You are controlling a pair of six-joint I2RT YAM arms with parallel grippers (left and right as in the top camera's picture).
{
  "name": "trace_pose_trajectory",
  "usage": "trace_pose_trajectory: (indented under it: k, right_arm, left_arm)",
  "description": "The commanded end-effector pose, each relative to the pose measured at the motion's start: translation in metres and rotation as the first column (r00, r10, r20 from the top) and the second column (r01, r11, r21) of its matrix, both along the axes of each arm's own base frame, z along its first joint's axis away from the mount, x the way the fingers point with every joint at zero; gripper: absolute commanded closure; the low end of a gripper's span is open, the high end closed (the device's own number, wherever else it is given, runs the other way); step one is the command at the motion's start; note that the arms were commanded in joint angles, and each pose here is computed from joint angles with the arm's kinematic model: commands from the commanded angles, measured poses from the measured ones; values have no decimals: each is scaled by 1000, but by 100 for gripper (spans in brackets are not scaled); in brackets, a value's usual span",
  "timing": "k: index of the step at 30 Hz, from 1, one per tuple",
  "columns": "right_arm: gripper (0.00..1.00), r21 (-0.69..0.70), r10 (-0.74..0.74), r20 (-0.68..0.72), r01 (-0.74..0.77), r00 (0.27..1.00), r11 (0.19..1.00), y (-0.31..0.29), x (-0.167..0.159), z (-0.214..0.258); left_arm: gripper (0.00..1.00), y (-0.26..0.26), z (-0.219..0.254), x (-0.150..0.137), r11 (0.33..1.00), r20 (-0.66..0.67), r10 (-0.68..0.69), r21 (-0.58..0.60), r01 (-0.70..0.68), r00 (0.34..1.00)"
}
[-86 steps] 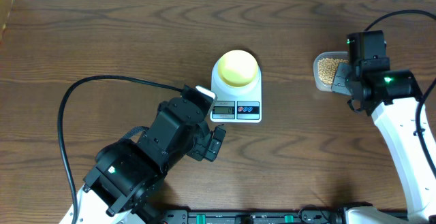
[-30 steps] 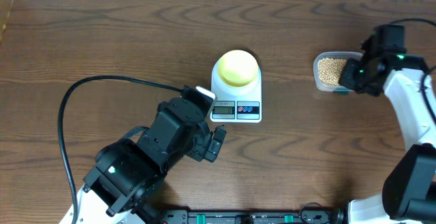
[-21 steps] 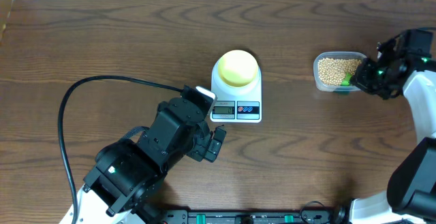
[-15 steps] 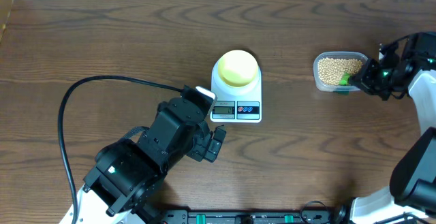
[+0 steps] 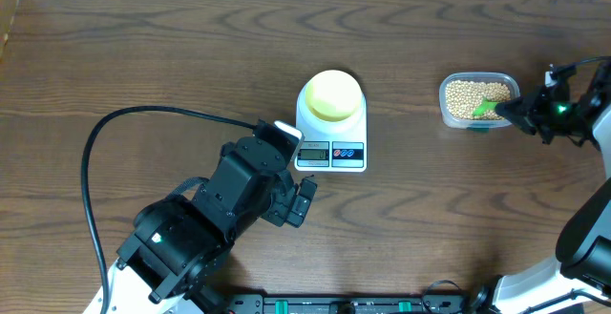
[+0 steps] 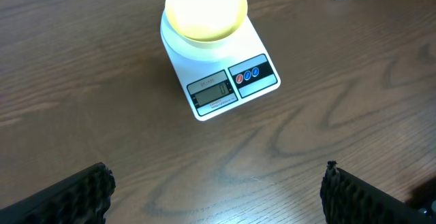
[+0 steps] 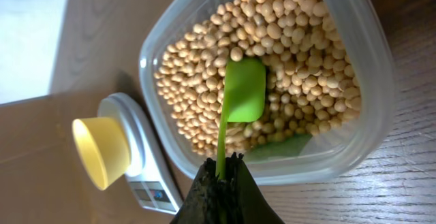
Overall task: Scoop item into bowl and weigh 50g on scale
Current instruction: 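Dip the scoop into the soybeans with the right gripper and lift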
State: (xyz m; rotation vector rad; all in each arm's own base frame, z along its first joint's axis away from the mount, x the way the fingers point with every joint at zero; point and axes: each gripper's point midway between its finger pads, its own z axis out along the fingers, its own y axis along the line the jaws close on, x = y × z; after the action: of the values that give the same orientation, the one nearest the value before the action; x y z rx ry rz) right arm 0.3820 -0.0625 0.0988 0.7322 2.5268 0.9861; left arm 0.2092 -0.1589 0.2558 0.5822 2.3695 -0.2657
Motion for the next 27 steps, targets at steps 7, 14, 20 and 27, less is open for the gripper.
trace_pose_trajectory:
  k: [7, 14, 20, 27]
  right_arm:
    - [99, 190, -23, 122, 0, 992, 982, -12, 0, 20]
    - [99, 257, -53, 184, 4, 981, 966, -23, -1, 34]
    - [99, 340, -71, 251, -19, 965, 940, -24, -2, 52]
    - [99, 445, -74, 340, -91, 938, 891, -16, -3, 78]
  left_arm:
    - [1, -1, 7, 0, 1000, 8, 0, -18, 1, 1000]
    - [1, -1, 7, 0, 1000, 8, 0, -18, 1, 1000]
    - [1, -1, 7, 0, 1000, 8, 0, -18, 1, 1000]
    - [1, -2, 7, 0, 1000, 8, 0, -18, 1, 1000]
